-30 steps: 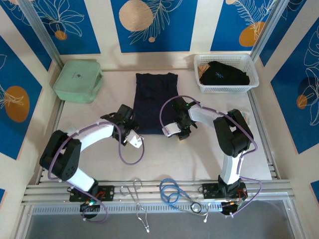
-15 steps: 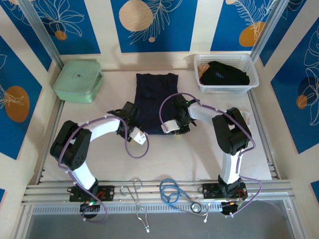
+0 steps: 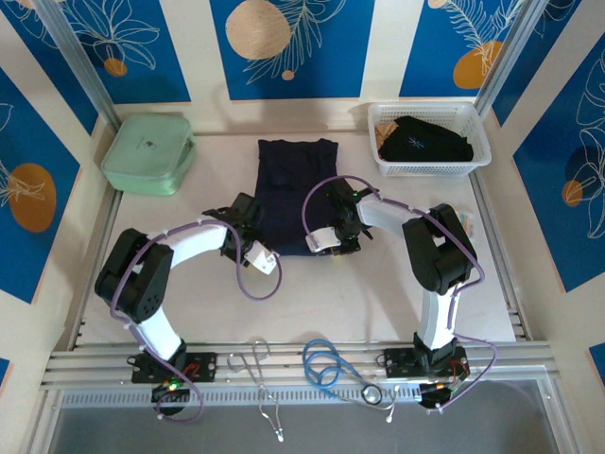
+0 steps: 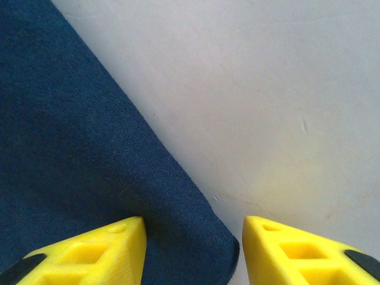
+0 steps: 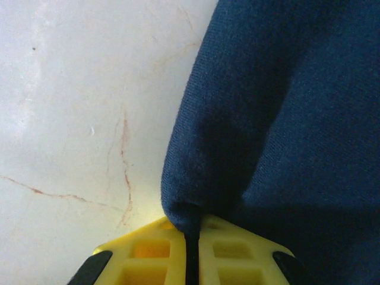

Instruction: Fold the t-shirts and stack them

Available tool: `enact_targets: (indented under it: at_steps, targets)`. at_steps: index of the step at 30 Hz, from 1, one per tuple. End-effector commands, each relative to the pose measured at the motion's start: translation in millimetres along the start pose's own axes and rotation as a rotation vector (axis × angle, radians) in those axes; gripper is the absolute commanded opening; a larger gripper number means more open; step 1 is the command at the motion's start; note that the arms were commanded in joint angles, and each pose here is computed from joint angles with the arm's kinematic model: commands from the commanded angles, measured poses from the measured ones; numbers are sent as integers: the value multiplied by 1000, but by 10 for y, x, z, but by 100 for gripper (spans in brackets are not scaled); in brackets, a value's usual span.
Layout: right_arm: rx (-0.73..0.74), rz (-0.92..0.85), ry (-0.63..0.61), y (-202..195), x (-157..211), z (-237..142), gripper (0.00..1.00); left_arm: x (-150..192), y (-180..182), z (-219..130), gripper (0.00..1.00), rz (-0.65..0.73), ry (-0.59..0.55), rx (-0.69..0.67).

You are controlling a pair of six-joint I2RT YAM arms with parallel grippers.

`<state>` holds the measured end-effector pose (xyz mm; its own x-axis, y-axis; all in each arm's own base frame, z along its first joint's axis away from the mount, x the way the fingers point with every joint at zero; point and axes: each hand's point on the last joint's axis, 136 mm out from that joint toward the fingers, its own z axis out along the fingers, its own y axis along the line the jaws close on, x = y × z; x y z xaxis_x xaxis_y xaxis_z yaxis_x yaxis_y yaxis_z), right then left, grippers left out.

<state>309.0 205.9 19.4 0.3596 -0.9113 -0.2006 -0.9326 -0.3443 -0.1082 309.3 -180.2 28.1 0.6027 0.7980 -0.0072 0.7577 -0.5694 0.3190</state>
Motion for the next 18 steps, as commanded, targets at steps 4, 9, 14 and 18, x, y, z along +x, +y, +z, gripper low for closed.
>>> enact_targets:
  at_steps: [4,9,14,18]
  targets:
    - [-115,32,-9,239,15,201,9,155,-54,211,46,-11,17,74]
    - [-132,41,-11,266,15,223,7,243,15,431,41,-19,37,101]
    - [-148,62,-16,267,12,286,3,294,167,602,27,-47,53,72]
    - [-162,78,-23,270,6,348,1,327,259,648,10,-49,67,35]
